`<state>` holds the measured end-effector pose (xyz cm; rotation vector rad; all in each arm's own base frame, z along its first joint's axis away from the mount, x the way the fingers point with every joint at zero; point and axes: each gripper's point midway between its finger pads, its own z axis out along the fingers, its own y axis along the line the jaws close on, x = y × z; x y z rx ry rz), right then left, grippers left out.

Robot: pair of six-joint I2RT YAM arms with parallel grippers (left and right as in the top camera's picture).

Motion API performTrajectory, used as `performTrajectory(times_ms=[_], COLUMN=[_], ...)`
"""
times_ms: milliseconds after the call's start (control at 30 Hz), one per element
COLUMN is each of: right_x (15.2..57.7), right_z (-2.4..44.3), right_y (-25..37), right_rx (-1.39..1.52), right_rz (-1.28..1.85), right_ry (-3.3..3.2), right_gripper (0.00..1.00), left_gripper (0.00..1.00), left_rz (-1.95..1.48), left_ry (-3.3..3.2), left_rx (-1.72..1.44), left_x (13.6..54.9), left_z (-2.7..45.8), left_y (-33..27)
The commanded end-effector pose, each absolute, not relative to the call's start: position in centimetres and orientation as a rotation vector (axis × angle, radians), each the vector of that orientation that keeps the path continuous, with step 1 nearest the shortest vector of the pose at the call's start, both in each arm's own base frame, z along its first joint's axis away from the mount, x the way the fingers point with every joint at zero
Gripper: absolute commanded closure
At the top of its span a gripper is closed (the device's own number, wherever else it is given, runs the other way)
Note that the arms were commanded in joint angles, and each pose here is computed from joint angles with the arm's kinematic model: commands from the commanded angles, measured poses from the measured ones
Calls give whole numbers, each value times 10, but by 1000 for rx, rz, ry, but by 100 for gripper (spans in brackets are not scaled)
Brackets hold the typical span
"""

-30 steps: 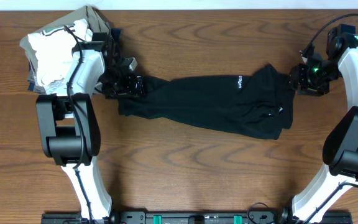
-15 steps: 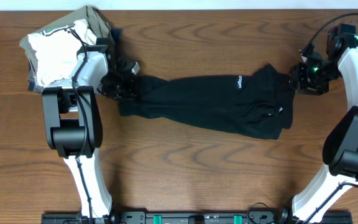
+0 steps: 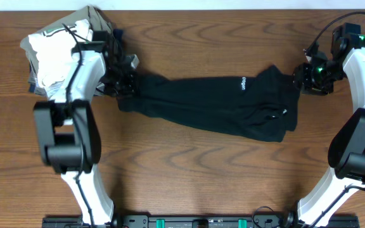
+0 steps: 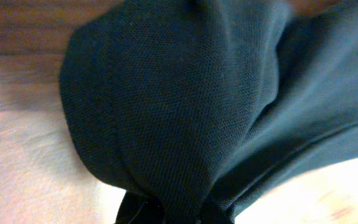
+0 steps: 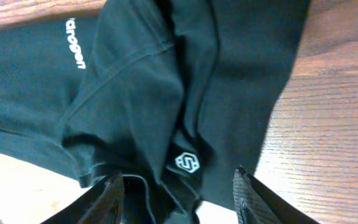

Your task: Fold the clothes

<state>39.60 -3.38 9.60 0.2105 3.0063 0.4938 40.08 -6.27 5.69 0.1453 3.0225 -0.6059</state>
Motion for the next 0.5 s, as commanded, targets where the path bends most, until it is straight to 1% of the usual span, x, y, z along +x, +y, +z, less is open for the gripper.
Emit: performTrajectory(times_ms=[0,100,133,167,233,467], right_x=[401,401,402,402,402,401], right_z=[109,109,109,109,109,108], right_y=[-29,-28,-28,-28,-28,-27], right_rx=[163,160,159,158,158,157], right_rz=[500,499,499,499,499,500], right_ry=[2969,2968,2967,2967,2967,2969], right_gripper=[44,44,45,43,43,43], left_gripper=[94,94,94,94,94,94], left_rz=[-529,-529,-533,-534,-538,-554], left_ry=[2948,2923,2921,2921,2925,2884], left_rx=[112,98,103,105,134,283], left_x=[403,403,403,403,402,403], left_z=[96,107,108,108,107,109], left_y=[-56,-59,-61,-64,-72,-122])
